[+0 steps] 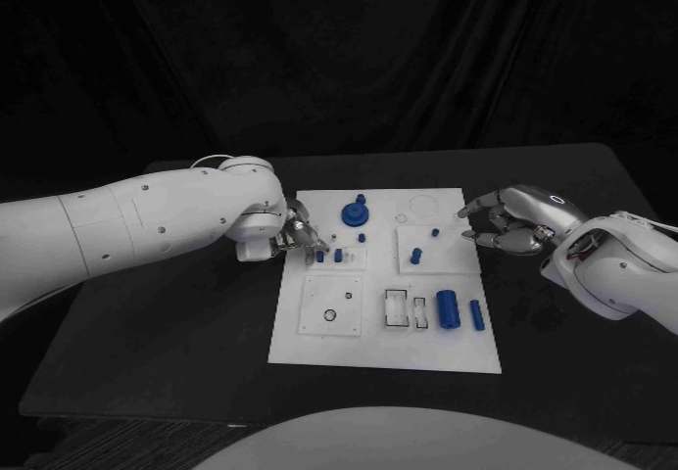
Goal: Assemble the parts on the task board
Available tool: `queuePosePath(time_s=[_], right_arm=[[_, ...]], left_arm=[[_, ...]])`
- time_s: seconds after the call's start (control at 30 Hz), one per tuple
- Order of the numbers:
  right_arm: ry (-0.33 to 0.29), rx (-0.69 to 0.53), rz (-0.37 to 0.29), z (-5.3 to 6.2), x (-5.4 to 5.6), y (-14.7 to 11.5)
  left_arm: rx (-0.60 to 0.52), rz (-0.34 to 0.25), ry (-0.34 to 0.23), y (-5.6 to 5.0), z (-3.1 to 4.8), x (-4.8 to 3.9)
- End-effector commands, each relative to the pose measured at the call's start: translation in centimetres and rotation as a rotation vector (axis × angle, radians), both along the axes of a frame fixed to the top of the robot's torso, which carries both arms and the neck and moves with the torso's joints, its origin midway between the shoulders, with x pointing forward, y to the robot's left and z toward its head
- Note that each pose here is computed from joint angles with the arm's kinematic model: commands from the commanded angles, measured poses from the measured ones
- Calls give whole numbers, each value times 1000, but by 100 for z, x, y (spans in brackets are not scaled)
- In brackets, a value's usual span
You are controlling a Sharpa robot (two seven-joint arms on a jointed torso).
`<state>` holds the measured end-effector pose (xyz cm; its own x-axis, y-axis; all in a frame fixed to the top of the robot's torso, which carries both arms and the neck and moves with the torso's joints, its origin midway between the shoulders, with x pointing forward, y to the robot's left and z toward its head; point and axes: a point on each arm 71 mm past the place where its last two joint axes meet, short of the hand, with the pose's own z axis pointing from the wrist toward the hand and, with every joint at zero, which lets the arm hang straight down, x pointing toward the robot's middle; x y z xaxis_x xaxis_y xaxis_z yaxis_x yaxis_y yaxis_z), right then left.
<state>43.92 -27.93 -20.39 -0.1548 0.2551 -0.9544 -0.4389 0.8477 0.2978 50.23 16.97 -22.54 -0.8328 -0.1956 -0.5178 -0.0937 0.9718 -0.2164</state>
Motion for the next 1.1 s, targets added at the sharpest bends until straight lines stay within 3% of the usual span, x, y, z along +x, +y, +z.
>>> queuePosePath(time_s=[0.03, 0.33, 0.53, 0.67, 0.8, 1.03, 1.1], right_arm=[[5, -3, -12, -9, -9, -13], [2, 0, -17, -3, -16, -23], [0, 0, -18, -1, -16, -29], [-1, 0, -19, -1, -15, -35], [-2, 0, -19, 0, -15, -38], [-6, 2, -18, 4, -21, -50], [-6, 2, -18, 5, -24, -55]], left_arm=[[-55, 30, -144, 22, 73, 49], [-160, 73, -337, 119, 325, 121], [-221, 54, -396, 116, 398, 125], [-271, 6, -418, 69, 426, 140], [-360, -92, -490, -23, 487, 182], [-377, -428, -720, -182, 523, 206], [-363, -500, -760, -216, 512, 203]])
